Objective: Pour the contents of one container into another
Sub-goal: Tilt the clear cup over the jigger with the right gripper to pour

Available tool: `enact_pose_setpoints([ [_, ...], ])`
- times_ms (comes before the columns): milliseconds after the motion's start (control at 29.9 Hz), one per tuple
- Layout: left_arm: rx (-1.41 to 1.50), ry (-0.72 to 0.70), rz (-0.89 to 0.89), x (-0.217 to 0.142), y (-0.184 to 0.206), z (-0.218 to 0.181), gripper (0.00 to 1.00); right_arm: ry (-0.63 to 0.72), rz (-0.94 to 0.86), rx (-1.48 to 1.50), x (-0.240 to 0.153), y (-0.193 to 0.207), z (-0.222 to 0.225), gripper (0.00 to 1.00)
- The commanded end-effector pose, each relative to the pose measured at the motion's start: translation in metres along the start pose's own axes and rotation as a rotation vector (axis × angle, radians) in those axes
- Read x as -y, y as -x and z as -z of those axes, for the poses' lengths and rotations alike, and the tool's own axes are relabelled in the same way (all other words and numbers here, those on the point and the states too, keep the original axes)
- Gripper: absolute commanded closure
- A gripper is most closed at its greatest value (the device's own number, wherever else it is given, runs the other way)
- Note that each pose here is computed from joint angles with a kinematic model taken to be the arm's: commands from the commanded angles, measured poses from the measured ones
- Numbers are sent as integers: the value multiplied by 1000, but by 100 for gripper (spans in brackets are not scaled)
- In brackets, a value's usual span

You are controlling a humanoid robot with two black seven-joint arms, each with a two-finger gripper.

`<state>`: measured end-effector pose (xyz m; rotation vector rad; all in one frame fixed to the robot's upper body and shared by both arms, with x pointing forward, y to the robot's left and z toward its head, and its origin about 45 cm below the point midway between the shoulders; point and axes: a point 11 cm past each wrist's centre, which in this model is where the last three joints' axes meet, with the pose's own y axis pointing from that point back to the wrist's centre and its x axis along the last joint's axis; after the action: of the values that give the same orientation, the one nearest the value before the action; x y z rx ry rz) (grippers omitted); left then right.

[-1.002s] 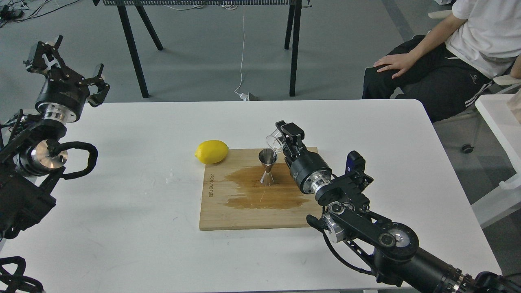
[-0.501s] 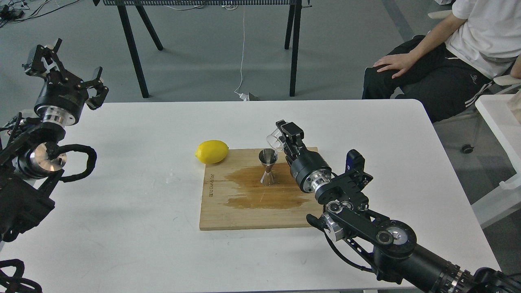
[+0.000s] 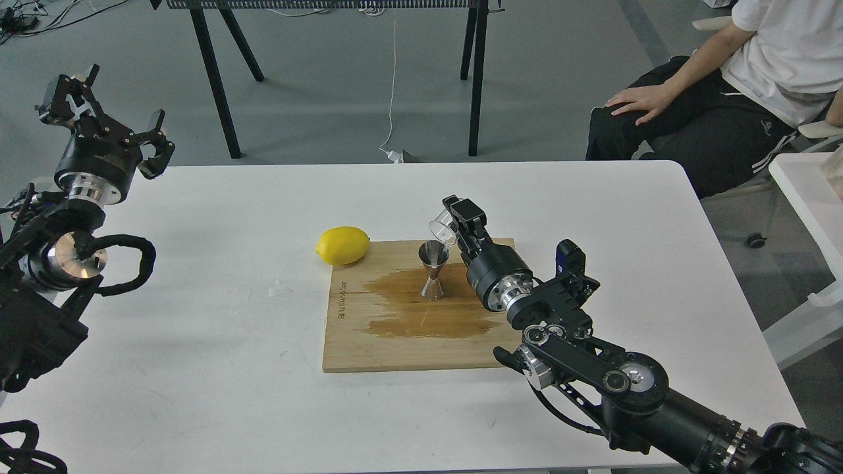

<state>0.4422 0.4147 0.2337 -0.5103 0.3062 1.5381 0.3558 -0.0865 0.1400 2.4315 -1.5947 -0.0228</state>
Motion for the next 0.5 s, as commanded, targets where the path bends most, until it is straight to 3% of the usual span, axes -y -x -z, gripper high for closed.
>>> enact_pose_setpoints([
  [0, 5, 3, -2, 0, -2, -3, 0, -8, 1, 4, 1, 0, 2, 67],
  [468, 11, 10, -5, -1, -5, -6, 0, -32, 19, -3, 0, 4, 4, 67],
])
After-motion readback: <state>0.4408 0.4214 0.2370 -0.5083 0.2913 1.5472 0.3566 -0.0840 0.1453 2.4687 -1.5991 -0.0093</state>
